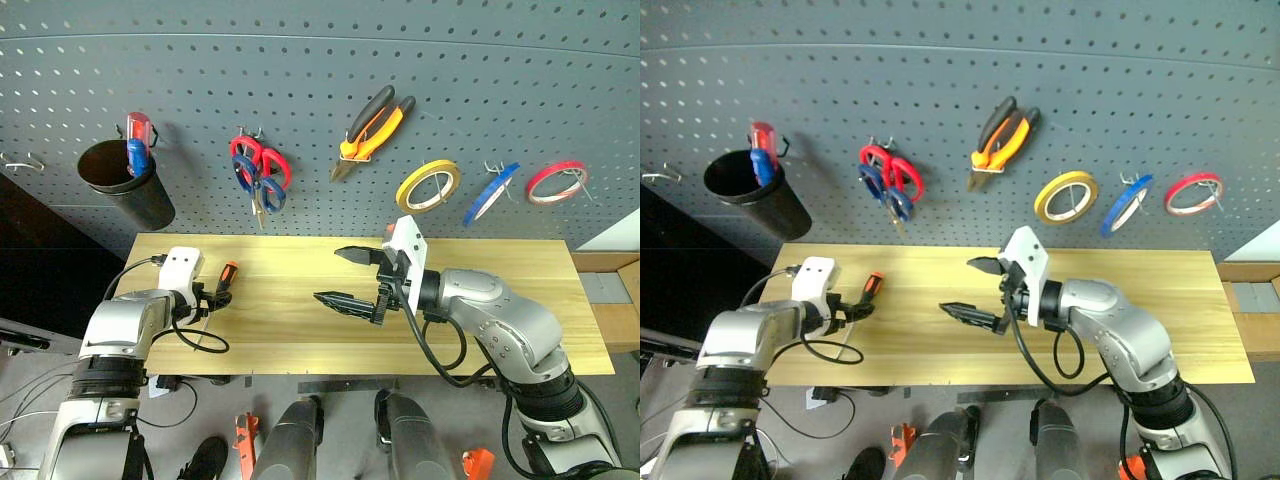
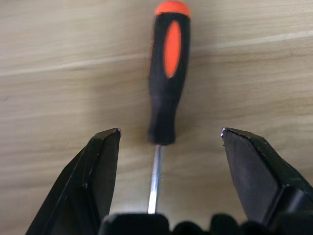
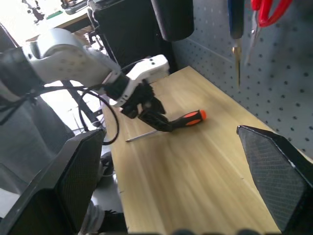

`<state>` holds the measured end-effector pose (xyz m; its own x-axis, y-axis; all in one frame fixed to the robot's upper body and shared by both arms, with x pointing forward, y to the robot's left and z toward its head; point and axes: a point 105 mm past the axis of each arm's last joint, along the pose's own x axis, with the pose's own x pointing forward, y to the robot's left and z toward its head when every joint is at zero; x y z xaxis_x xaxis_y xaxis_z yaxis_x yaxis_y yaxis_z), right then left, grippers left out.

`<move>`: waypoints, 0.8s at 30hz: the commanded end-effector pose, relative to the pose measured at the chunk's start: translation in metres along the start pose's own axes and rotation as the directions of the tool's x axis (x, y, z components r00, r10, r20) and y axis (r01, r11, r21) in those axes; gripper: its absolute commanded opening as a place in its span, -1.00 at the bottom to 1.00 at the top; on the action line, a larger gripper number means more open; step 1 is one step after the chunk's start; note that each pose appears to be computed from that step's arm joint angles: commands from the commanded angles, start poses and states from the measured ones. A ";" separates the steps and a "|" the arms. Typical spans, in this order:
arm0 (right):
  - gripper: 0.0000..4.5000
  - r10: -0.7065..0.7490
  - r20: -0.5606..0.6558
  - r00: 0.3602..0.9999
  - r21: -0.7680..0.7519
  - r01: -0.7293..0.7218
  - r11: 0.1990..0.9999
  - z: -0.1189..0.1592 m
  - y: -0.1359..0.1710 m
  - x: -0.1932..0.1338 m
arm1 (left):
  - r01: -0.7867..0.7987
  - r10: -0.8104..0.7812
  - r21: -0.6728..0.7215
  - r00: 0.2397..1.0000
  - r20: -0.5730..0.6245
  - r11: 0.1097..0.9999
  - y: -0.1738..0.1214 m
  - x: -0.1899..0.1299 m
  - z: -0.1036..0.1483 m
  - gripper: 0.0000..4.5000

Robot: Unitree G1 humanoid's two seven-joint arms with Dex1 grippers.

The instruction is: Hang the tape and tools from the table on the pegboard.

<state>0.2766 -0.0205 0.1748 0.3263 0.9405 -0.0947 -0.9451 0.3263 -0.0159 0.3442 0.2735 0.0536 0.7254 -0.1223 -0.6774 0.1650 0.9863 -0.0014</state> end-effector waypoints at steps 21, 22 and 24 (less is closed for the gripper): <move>1.00 -0.016 -0.012 1.000 -0.005 0.016 1.000 0.004 0.011 -0.010 | -0.088 0.086 0.024 0.995 0.052 0.996 0.013 0.016 0.006 -0.78; 1.00 -0.016 -0.012 1.000 -0.005 0.016 1.000 0.004 0.011 -0.009 | -0.083 0.081 0.025 0.995 0.060 0.996 0.012 0.014 0.007 -0.78; 1.00 -0.008 -0.010 1.000 -0.006 0.007 1.000 0.005 0.011 -0.010 | -0.043 0.040 0.039 0.996 0.086 0.998 0.007 0.009 0.009 -0.78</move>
<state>0.2688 -0.0263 0.1708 0.3513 0.9259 -0.1390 -0.9349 0.3549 0.0014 0.3624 0.2803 0.0529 0.7833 -0.0602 -0.6187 0.1325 0.9886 0.0715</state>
